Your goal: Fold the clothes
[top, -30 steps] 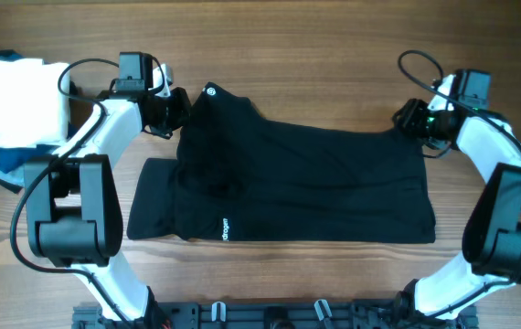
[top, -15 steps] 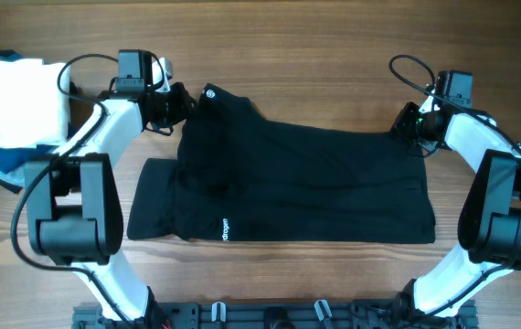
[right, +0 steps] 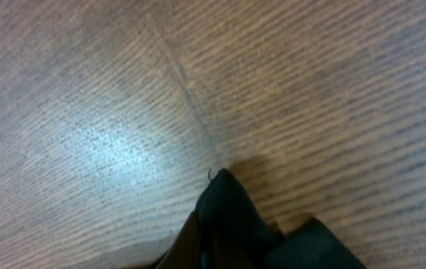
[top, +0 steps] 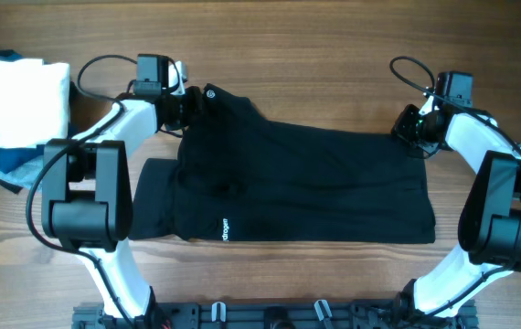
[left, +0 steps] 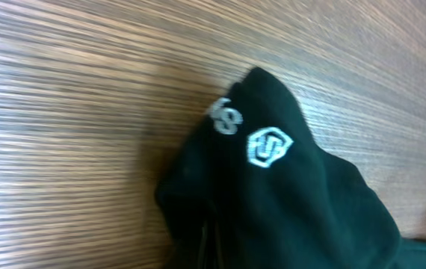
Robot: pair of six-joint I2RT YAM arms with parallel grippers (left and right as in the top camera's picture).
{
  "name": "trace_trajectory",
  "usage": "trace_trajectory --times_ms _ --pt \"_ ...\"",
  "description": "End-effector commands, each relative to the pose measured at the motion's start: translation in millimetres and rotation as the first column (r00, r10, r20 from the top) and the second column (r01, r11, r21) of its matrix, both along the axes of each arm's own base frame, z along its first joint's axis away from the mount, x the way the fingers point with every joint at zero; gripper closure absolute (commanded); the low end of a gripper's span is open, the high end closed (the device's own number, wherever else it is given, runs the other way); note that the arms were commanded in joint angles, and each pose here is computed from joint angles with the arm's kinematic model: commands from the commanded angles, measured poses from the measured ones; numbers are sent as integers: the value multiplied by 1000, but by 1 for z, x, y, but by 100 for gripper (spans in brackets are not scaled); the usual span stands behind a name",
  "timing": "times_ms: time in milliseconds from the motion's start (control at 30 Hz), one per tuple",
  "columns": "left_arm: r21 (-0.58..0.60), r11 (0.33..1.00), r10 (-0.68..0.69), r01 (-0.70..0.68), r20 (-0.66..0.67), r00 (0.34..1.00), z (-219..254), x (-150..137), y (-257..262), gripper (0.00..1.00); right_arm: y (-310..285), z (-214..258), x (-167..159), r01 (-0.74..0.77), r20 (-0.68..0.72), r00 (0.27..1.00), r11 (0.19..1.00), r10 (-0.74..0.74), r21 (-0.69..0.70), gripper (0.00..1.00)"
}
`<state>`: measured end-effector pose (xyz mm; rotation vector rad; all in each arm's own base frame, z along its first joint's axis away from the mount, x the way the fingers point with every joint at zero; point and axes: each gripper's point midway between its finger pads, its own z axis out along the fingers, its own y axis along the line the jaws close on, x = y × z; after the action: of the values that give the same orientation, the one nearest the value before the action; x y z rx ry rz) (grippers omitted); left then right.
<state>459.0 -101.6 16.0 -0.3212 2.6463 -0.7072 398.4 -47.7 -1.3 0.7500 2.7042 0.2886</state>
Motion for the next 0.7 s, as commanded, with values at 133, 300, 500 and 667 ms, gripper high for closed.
trace_trajectory --times_ms 133,300,500,667 --pt "-138 990 -11 22 79 997 89 -11 10 93 -18 64 -4 35 16 999 999 -35 -24 96" --pt "-139 990 -17 8 -62 998 104 -57 9 86 -9 95 -39 -30 -27 999 999 30 -32 96" --pt "-70 995 -75 73 -13 997 113 -65 14 56 -6 92 -58 -42 -98 994 999 39 -22 96" --pt "5 995 -97 98 194 976 115 -13 -2 25 -5 92 -59 -42 -104 994 999 40 -18 96"
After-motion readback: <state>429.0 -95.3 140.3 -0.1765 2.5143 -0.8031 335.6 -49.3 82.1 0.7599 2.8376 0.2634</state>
